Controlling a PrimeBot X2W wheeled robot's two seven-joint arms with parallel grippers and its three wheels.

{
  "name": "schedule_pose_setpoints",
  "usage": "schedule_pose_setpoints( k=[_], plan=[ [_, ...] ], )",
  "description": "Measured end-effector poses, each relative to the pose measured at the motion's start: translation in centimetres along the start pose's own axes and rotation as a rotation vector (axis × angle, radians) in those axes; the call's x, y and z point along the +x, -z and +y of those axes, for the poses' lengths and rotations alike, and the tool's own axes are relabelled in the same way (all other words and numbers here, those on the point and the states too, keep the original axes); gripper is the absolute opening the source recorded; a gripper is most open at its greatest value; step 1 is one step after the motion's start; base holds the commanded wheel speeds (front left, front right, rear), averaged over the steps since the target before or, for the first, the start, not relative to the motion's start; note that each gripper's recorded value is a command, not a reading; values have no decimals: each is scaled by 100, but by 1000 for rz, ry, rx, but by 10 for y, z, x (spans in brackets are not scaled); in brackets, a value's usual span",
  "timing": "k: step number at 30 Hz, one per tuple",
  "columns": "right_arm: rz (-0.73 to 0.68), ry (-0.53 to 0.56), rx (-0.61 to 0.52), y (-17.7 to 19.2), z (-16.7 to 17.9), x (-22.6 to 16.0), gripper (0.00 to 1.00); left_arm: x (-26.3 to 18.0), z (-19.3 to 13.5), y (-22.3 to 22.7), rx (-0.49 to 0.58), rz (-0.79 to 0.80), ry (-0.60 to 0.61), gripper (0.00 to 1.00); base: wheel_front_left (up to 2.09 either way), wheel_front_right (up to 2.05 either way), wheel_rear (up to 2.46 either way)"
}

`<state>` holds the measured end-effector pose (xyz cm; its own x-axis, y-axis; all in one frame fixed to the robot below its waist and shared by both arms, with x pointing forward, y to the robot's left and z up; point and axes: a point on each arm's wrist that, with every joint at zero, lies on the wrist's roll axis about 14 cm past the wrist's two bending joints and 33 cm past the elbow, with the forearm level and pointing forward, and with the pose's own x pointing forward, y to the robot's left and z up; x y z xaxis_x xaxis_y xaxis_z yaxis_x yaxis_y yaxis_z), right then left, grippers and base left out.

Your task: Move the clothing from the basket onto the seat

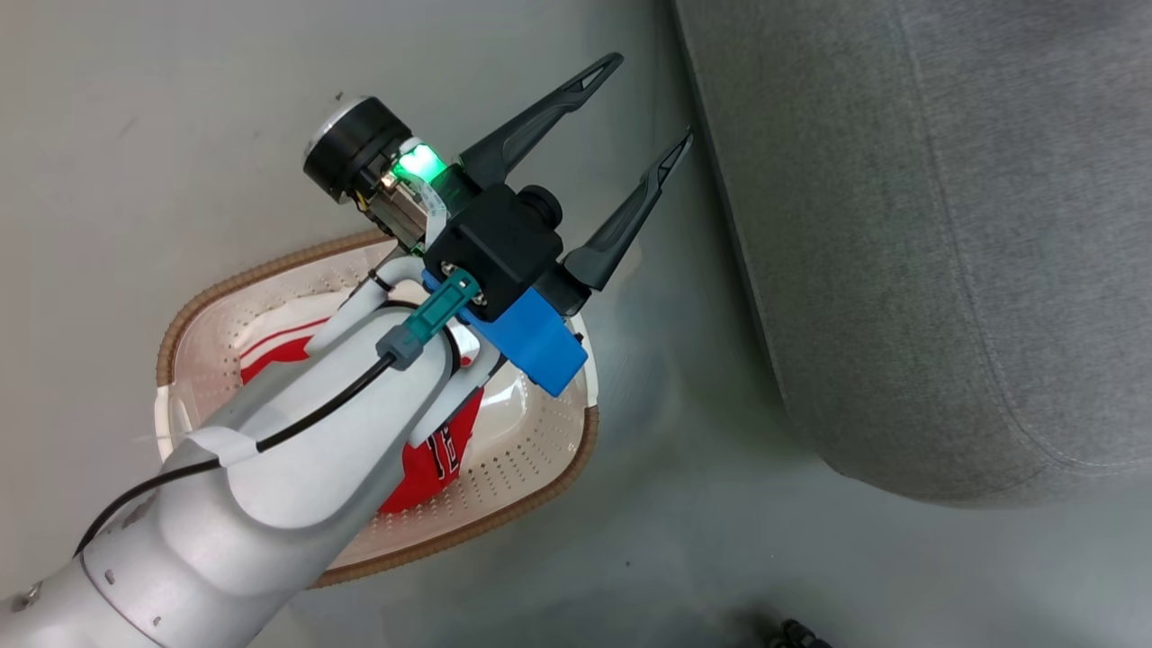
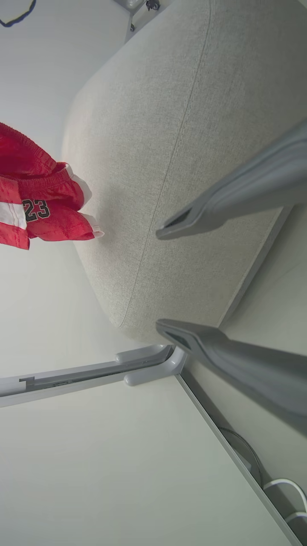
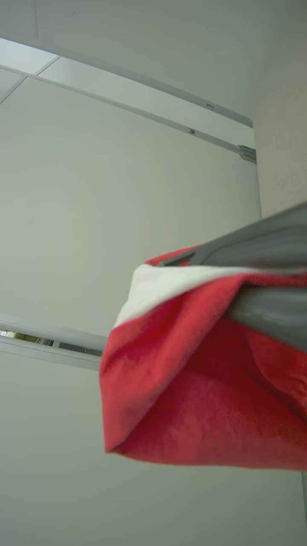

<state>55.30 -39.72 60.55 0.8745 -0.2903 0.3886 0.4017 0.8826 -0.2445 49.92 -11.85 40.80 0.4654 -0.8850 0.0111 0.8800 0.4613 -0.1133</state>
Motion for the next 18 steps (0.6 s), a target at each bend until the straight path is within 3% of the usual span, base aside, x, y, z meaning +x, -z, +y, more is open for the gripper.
schedule_pose_setpoints(
  k=[7,18],
  plan=[
    [210,-5,-17,79,4,-14,0,-4,9,22,-23,27,-13,100,0,0,0],
    [474,-9,31,160,19,-58,0,-9,15,26,-25,33,-31,100,0,0,0]
  ],
)
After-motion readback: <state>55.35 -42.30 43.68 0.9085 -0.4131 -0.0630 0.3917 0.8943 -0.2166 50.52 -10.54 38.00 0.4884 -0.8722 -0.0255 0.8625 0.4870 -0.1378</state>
